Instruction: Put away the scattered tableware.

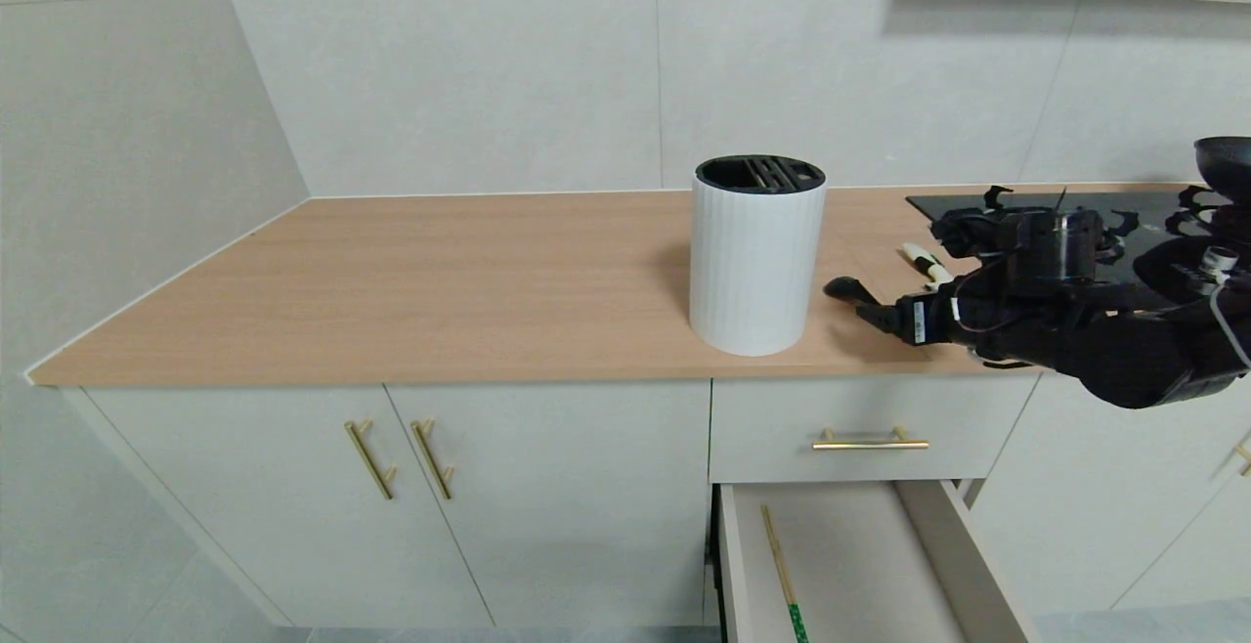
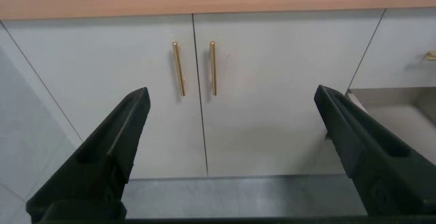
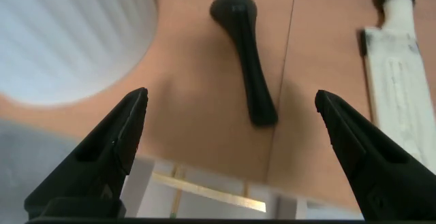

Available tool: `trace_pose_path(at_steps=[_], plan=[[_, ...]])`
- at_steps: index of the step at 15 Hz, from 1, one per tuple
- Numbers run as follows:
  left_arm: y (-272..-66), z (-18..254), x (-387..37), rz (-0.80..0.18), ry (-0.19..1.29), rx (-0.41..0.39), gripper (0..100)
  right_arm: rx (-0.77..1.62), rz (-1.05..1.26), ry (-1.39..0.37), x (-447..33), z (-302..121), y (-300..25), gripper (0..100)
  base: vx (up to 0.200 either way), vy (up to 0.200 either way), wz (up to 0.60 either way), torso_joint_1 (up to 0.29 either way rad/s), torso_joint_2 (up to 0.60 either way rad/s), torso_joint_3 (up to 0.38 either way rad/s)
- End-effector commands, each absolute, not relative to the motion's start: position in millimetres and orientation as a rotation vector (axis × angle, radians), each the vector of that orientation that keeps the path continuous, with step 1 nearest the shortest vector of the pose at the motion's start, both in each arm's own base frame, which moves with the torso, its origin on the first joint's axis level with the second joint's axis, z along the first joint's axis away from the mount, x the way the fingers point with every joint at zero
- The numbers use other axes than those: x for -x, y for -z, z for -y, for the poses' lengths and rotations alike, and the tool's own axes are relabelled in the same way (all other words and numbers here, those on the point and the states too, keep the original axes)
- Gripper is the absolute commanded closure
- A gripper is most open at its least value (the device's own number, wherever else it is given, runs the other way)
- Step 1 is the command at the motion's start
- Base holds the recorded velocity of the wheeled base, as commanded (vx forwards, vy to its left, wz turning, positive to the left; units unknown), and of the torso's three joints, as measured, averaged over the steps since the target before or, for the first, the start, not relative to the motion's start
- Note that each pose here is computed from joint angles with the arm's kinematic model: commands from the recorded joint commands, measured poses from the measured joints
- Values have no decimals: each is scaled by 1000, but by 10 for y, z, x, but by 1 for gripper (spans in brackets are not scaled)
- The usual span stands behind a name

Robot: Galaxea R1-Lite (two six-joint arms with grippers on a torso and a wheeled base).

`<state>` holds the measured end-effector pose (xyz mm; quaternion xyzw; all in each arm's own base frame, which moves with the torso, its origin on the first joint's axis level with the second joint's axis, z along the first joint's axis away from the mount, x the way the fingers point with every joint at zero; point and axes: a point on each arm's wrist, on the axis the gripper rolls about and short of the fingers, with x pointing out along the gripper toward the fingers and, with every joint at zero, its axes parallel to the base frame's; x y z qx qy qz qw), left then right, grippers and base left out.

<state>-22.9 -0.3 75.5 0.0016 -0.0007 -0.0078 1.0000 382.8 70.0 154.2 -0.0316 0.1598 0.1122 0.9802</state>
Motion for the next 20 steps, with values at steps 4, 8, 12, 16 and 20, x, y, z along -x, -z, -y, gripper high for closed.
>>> trace_pose_path(at_steps=[4,8,12,16,20], plan=[[-756,3,228,2,15,-3,0,66,-361,-198,-4047,-719,-1238,0,0,0,0,0,0,0],[-756,3,228,2,15,-3,0,67,-356,-183,-4081,-685,-1213,0,0,0,0,0,0,0],[-756,3,228,2,15,-3,0,67,-353,-177,-4106,-676,-1209,0,0,0,0,0,0,0],[-755,3,228,0,15,-3,0,67,-358,-177,-4106,-676,-1197,100,0,0,0,0,0,0],[-756,3,228,2,15,-3,0,64,-354,-169,-4107,-674,-1209,100,0,0,0,0,0,0]])
